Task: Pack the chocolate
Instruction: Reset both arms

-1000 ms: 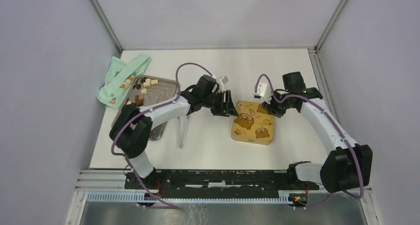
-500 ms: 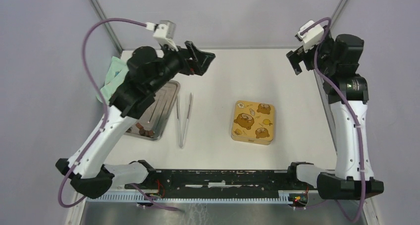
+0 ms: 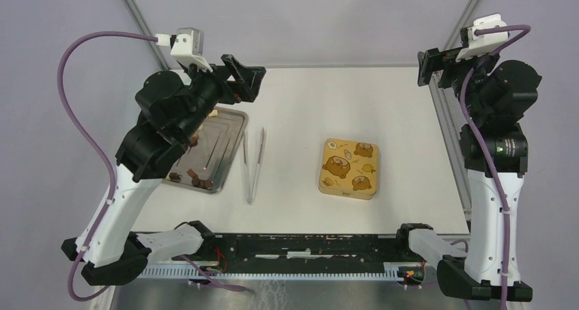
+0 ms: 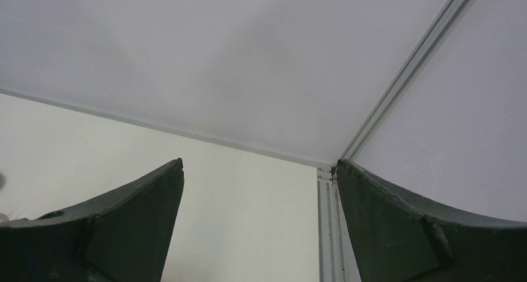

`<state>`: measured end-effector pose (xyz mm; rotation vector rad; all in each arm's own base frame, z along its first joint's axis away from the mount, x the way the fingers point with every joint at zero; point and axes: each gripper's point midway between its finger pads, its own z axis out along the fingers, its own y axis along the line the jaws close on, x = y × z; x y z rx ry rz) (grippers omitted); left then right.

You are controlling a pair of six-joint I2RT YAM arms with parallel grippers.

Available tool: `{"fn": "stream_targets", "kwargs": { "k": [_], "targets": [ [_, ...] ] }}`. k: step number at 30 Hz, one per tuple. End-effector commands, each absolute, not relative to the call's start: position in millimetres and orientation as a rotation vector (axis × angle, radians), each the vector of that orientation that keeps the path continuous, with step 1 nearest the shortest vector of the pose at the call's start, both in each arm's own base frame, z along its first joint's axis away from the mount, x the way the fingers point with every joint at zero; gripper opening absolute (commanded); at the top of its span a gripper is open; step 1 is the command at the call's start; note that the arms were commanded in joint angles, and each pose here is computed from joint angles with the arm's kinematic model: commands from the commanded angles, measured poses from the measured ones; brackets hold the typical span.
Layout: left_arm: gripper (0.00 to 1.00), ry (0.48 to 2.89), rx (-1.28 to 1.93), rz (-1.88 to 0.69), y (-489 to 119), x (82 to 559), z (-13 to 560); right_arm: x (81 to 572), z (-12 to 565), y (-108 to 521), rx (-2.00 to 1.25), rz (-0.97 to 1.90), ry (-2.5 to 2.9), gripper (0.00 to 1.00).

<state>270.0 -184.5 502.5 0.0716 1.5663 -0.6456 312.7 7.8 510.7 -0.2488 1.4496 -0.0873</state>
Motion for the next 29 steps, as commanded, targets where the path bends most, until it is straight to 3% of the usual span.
{"fn": "stream_targets", "kwargs": {
  "k": [1,29],
  "targets": [
    [1.0,1.526,0.05,-0.563,-161,263,514,315,510,-2,-0.143,-0.082,1.454,0.98],
    [1.0,1.534,0.011,-0.503,-139,254,507,322,487,-3,-0.137,-0.076,1.503,0.98]
  ]
}}
